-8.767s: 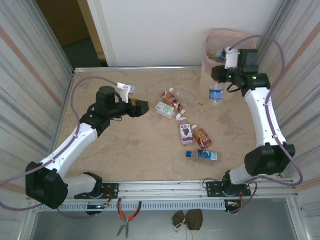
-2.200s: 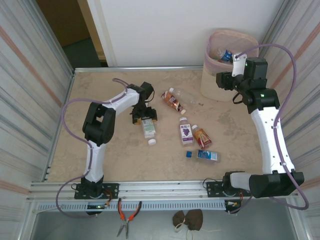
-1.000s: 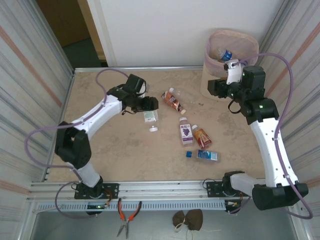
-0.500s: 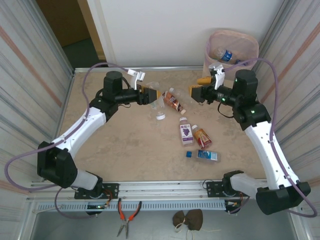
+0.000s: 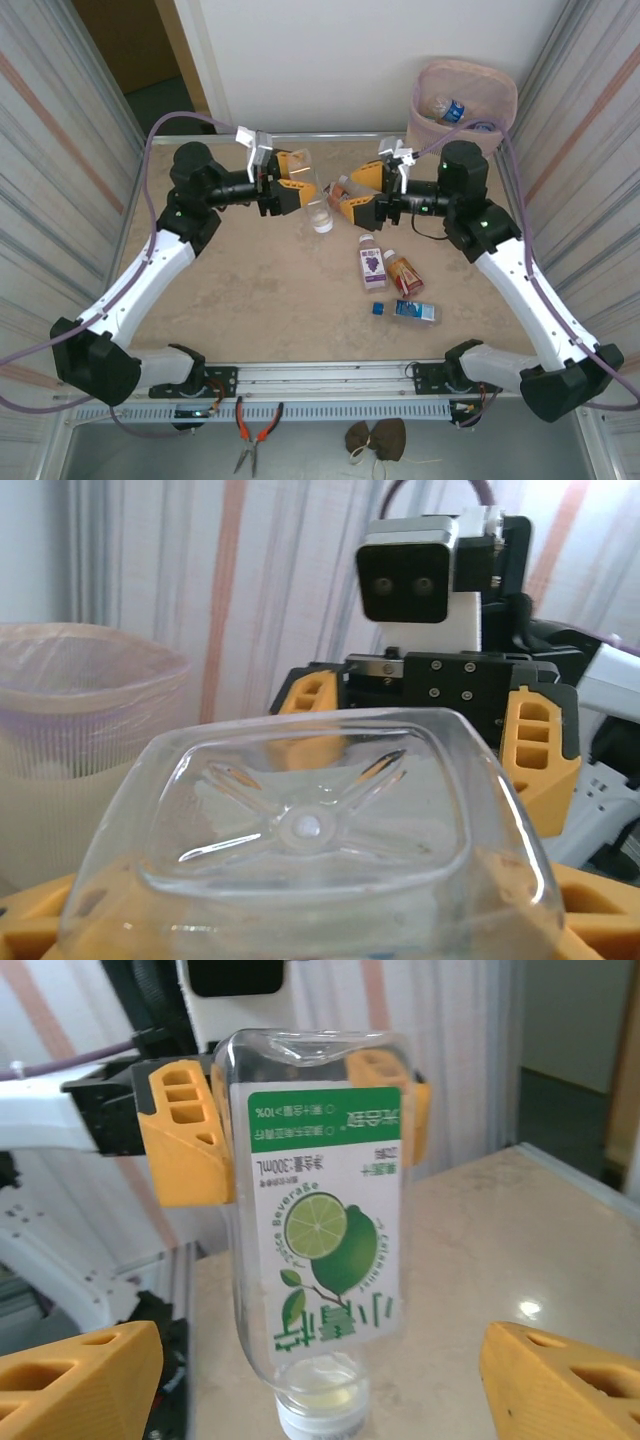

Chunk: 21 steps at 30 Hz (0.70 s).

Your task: Put the plastic bottles in the bin

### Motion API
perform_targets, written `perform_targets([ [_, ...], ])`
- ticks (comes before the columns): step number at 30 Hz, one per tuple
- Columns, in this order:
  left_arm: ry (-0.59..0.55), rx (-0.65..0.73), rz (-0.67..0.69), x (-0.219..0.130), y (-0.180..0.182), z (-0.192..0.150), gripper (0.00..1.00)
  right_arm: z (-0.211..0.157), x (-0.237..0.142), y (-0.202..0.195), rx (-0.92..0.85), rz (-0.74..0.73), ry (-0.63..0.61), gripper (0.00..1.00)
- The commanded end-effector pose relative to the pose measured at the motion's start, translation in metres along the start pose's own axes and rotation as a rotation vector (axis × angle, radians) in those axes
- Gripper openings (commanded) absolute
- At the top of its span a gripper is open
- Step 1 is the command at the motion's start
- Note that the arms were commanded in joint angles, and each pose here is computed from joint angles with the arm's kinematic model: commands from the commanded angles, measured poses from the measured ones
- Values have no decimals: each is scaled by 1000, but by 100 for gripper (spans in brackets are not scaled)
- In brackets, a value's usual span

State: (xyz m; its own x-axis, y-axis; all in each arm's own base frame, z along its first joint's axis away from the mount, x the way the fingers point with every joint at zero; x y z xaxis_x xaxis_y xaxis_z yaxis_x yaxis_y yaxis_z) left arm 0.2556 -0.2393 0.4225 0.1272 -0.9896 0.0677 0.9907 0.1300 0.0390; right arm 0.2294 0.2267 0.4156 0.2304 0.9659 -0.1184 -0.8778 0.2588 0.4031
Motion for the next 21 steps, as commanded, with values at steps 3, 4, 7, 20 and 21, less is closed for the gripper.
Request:
perform_targets([
  [3, -49, 141, -115, 0, -30, 29, 47, 12, 16, 27, -83, 134, 17, 87],
  [4, -48, 147, -122, 0, -32, 30, 47, 12, 20, 30, -84, 153, 26, 87],
  [7, -49, 165, -138, 2, -39, 34, 48, 11, 31, 35, -86, 195, 47, 87],
  [20, -75, 211, -133, -3, -51, 46, 48, 1, 45, 33, -98, 171, 85, 82],
  [21, -78, 217, -133, -4, -52, 47, 48, 2, 45, 30, -102, 149, 77, 84],
])
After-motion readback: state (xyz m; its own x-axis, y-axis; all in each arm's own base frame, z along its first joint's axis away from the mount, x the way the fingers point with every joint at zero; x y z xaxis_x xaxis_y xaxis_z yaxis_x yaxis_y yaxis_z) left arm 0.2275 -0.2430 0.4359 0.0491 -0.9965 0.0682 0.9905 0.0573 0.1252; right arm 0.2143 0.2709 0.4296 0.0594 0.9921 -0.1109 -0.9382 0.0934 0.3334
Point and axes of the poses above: each hand's point on the last joint's axis, 136 mm out from that joint toward the fingers, its own x axis out along the fingers, its own y axis along the line the jaws close on, z = x × y, the point moved 4 cm from there along -x, back along the fingers, and after that the axes turned 12 degrees about x, right-handed, at the moved point
